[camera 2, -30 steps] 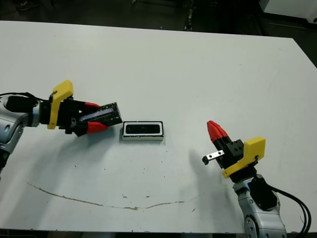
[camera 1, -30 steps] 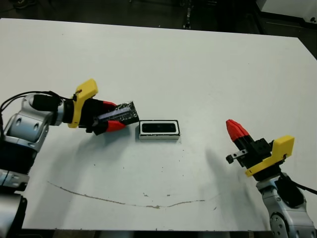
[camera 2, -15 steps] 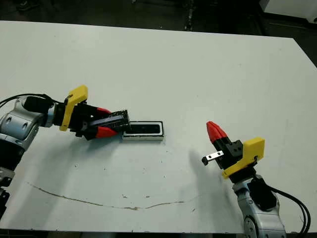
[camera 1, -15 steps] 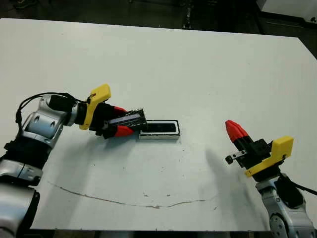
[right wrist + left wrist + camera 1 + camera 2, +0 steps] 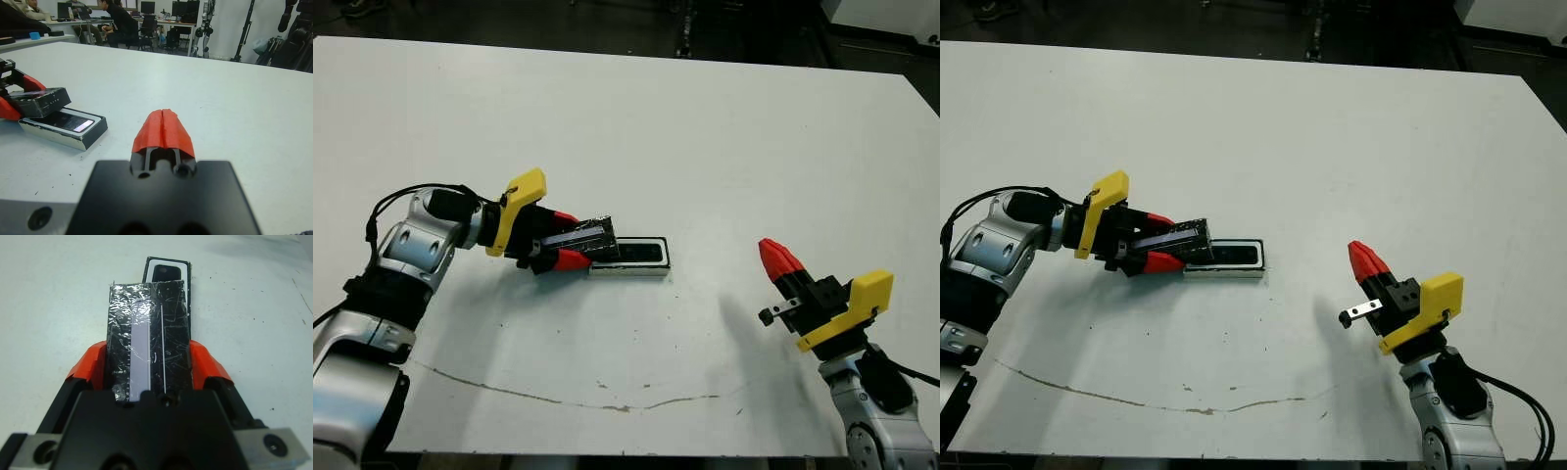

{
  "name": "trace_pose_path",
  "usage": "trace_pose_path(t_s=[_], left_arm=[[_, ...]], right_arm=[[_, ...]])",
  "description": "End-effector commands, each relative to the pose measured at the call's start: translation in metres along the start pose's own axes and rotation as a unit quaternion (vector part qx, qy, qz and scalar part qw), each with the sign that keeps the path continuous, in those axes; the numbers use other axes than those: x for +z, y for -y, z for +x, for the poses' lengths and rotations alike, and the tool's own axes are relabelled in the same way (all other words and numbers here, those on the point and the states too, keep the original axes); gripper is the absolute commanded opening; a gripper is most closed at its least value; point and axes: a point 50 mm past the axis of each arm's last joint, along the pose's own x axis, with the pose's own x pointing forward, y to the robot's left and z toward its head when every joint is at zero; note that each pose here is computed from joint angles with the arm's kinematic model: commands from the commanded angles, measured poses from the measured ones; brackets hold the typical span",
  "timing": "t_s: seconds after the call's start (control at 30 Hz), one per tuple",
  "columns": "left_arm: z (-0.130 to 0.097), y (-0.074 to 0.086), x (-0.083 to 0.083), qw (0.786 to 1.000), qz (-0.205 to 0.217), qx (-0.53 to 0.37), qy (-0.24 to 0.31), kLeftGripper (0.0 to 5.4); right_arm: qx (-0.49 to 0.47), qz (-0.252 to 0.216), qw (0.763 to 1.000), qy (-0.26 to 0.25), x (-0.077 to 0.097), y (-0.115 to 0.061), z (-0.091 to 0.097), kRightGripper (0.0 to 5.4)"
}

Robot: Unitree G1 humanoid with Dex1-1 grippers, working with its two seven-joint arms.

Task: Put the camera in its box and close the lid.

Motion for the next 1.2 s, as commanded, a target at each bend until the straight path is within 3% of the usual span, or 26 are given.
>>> trace_pose_path(t_s=[0.03, 0.53, 0.73, 1.2], left_arm=[[0.013, 0.011, -0.004, 0.999, -0.004, -0.034, -0.005, 3.16], [0.022, 0.016, -0.007, 0.999, 0.002, -0.046, -0.009, 3.16], [0.034, 0.016, -0.009, 0.999, 0.033, -0.028, -0.034, 3.16], [0.065, 0.019, 0.004, 0.995, 0.067, -0.068, -0.037, 3.16]], right_arm=[[-0.002, -0.007, 1.000, -0.010, -0.002, 0.002, -0.002, 0.00], [0.000, -0.003, 1.000, -0.011, -0.002, 0.002, -0.002, 0.00], [0.000, -0.007, 1.000, -0.010, -0.001, 0.002, -0.002, 0.00], [0.004, -0.004, 1.000, -0.006, -0.001, 0.002, -0.002, 0.00]])
